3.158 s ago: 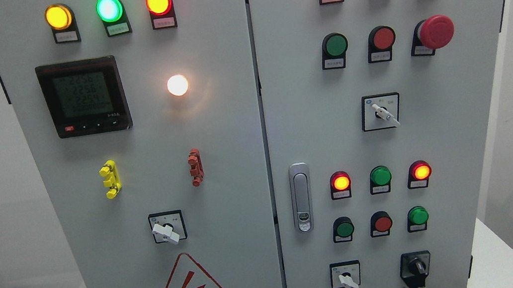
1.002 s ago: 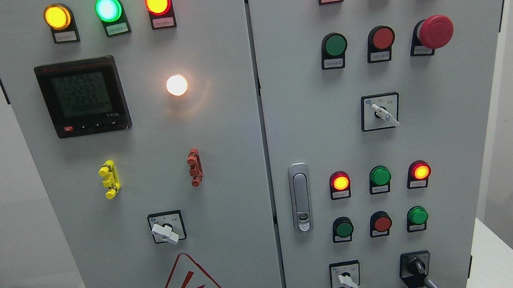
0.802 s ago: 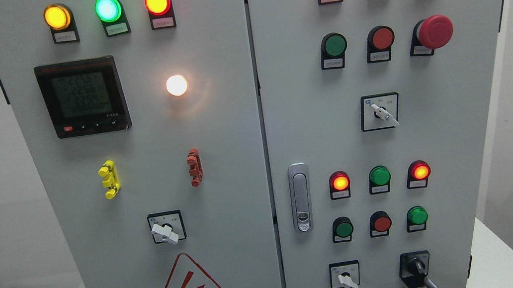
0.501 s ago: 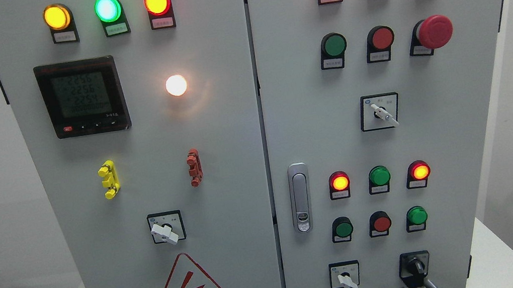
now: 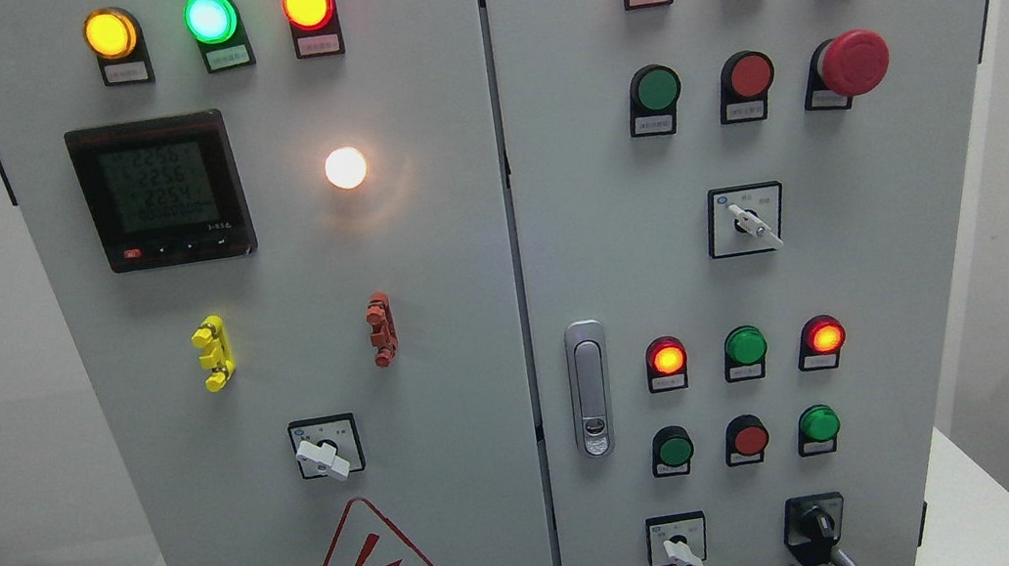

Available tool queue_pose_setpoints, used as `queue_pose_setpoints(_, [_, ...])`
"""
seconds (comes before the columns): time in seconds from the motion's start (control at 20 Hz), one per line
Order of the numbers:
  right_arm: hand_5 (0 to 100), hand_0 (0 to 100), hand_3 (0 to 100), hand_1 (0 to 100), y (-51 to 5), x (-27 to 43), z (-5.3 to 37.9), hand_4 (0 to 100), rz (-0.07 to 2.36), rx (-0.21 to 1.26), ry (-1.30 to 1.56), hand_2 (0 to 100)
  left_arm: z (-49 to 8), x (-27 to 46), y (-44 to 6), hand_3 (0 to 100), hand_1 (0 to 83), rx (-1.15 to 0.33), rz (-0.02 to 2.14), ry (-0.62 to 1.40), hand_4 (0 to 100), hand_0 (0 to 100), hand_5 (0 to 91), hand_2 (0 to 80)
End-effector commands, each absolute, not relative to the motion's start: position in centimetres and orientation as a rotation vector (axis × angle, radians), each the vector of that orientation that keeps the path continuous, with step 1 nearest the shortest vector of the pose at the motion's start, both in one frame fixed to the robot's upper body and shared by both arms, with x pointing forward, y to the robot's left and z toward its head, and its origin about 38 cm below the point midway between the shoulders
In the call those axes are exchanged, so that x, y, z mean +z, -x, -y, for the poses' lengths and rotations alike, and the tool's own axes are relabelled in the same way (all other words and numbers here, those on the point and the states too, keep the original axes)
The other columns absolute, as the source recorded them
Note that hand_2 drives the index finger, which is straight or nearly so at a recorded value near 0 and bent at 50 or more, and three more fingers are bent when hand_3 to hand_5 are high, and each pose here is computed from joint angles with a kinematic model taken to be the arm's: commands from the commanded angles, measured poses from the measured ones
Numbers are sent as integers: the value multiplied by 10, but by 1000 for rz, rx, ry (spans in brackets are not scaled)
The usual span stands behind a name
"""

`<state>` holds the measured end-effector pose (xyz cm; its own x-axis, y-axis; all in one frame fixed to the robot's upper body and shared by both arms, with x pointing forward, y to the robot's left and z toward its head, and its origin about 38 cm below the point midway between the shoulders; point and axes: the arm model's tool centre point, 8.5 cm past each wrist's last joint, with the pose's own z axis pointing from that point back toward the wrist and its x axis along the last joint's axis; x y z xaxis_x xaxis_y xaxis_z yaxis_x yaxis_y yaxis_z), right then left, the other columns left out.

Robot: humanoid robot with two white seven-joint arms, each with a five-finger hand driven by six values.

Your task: Trip black knob to open circuit

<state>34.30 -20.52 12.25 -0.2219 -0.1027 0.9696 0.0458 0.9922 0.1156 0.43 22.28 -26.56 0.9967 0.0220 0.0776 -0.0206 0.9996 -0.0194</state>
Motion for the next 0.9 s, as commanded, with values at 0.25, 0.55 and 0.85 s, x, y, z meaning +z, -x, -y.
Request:
queue_pose_setpoints(0.25, [983, 89, 1000, 117, -346, 137, 191, 1000, 1831, -113, -90, 59, -222, -266, -6, 0, 389, 25, 84, 20, 0, 120, 0, 0])
queue_pose_setpoints(0.55, [983, 88, 1000, 117, -345, 138, 190, 1000, 1834, -111, -93, 59, -222, -266, -7, 0, 389, 25, 85, 20, 0, 120, 0, 0])
queue_pose_setpoints(0.85, [983, 89, 1000, 117, -346, 139, 187, 1000, 1837, -104, -103, 60, -222, -266, -6, 0, 389, 25, 84, 20, 0, 120, 0, 0])
